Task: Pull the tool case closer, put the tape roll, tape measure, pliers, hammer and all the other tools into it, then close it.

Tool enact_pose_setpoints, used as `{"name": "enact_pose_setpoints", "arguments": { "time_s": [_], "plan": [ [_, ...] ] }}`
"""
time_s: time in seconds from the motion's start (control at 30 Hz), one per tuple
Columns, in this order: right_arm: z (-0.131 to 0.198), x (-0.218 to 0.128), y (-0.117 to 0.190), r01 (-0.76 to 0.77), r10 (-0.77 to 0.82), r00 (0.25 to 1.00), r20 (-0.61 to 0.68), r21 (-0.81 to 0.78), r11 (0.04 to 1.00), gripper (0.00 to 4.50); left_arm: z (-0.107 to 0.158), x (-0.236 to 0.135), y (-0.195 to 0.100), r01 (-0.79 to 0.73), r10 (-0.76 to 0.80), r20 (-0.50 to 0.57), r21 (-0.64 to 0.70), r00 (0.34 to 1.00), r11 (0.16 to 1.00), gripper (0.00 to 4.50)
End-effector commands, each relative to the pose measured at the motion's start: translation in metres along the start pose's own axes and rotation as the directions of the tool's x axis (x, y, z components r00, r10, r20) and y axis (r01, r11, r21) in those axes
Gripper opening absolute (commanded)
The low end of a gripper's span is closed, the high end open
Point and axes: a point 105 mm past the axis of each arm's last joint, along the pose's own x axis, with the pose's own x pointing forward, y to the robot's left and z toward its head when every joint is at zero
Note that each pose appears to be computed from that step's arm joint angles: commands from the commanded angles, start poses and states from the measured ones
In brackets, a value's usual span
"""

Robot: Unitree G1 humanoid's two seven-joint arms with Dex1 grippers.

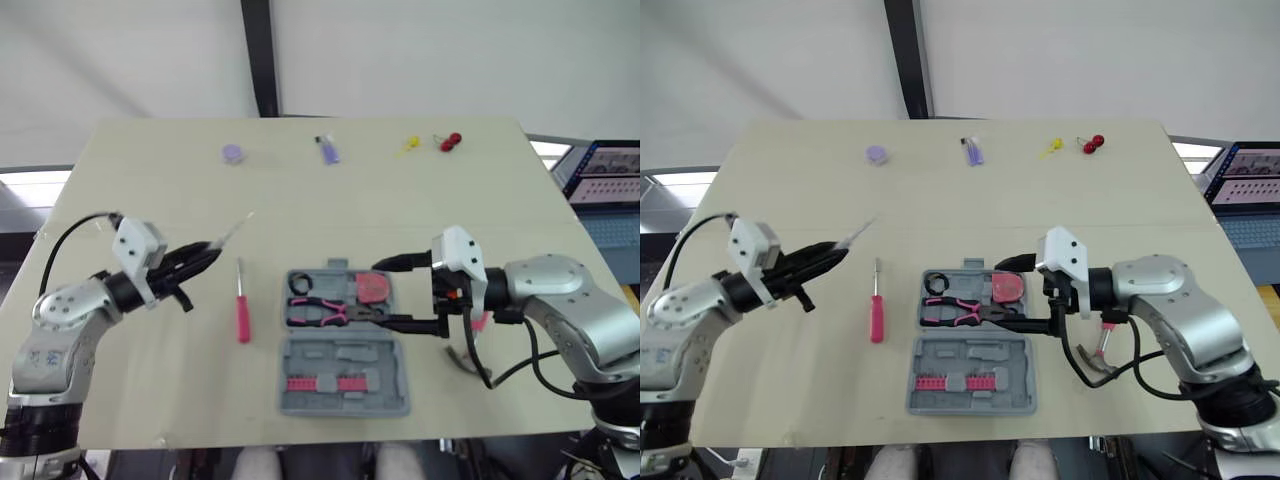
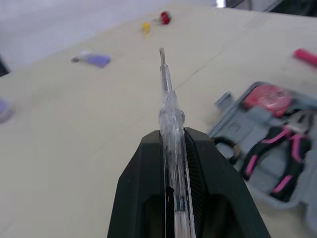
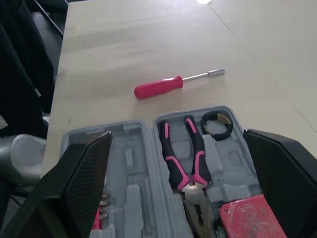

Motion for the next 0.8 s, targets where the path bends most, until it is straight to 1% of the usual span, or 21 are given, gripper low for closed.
{"name": "enact_pose_setpoints", "arguments": {
  "time_s": [0.03,0.1,0.13,0.2,0.3,0.37,0.47,0.6,0.73,0.8],
  "plan": [
    [0.014,-0.01,0.006,0.003,-0.002,1.0,0.018,-0.055,0.998,4.5,0.005,0.017,-0.024,0.201,-0.201,-0.004,-0.053,0.98,0.978,0.09],
    [0.01,-0.018,0.009,0.03,-0.03,1.0,0.002,-0.045,0.999,4.5,-0.001,0.029,-0.041,0.364,-0.368,-0.065,-0.062,0.928,0.929,0.09],
    [0.009,-0.022,0.01,0.044,-0.044,0.999,-0.005,-0.04,0.998,4.5,-0.004,0.033,-0.046,0.416,-0.421,-0.088,-0.069,0.903,0.907,0.09],
    [0.008,-0.027,0.012,0.065,-0.065,0.998,-0.01,-0.031,0.997,4.5,-0.006,0.037,-0.05,0.476,-0.482,-0.115,-0.08,0.868,0.876,0.09],
    [0.004,-0.041,0.017,0.116,-0.116,0.993,-0.022,-0.007,0.993,4.5,-0.011,0.047,-0.063,0.584,-0.596,-0.166,-0.116,0.786,0.803,0.09],
    [0.004,-0.044,0.02,0.133,-0.133,0.991,-0.026,0.0,0.991,4.5,-0.014,0.05,-0.065,0.61,-0.623,-0.186,-0.126,0.76,0.782,0.09],
    [-0.008,-0.052,0.034,0.151,-0.148,0.986,-0.074,0.032,0.988,4.5,-0.017,0.072,-0.079,0.661,-0.68,-0.221,-0.164,0.699,0.732,0.09],
    [-0.012,-0.058,0.039,0.178,-0.172,0.98,-0.102,0.045,0.983,4.5,-0.021,0.092,-0.09,0.676,-0.696,-0.266,-0.178,0.667,0.715,0.09],
    [-0.012,-0.061,0.042,0.194,-0.188,0.976,-0.114,0.046,0.98,4.5,-0.026,0.1,-0.109,0.715,-0.732,-0.313,-0.19,0.605,0.672,0.09],
    [-0.012,-0.061,0.044,0.194,-0.187,0.975,-0.116,0.05,0.98,4.5,-0.028,0.102,-0.114,0.714,-0.732,-0.333,-0.201,0.594,0.671,0.09]
  ]
}}
